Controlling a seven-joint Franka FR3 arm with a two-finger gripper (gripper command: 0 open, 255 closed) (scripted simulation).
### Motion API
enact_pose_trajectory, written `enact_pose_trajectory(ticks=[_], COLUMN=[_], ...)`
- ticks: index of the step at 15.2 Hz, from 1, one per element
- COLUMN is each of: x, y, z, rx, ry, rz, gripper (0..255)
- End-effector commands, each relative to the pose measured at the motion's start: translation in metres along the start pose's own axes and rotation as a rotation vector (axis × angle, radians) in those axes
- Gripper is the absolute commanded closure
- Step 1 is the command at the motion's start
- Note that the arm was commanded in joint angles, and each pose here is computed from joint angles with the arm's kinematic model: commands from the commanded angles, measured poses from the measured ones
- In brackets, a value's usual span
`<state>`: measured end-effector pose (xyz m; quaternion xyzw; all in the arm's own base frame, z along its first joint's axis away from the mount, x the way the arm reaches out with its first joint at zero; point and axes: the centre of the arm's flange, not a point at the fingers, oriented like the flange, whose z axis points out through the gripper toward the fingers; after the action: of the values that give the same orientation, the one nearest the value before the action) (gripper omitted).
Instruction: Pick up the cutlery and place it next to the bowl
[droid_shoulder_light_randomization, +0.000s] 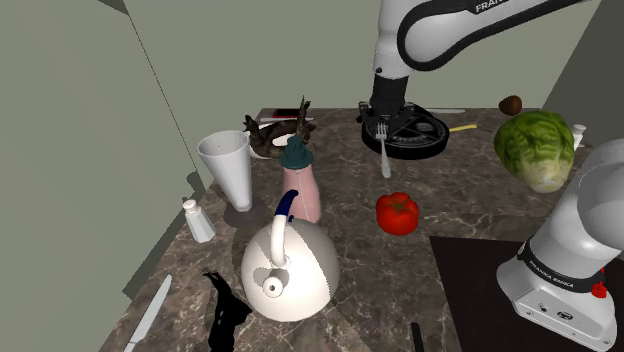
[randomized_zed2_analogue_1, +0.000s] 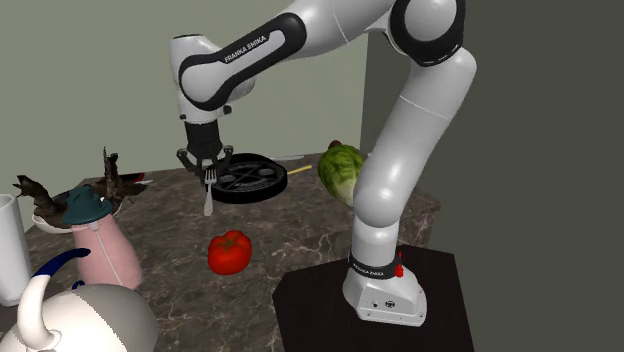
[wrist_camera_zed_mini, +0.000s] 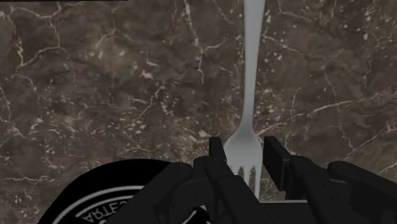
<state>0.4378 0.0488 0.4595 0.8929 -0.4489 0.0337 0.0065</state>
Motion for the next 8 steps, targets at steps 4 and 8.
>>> enact_pose_trajectory(ticks=[4, 8], x=[-0.017, -0.033], y=[-0.061, -0.116], z=[-0.002, -0.002], rx=[0.000, 0.000], ry=[-0.001, -0.001], rz=[0.001, 0.001], gripper=[255, 255])
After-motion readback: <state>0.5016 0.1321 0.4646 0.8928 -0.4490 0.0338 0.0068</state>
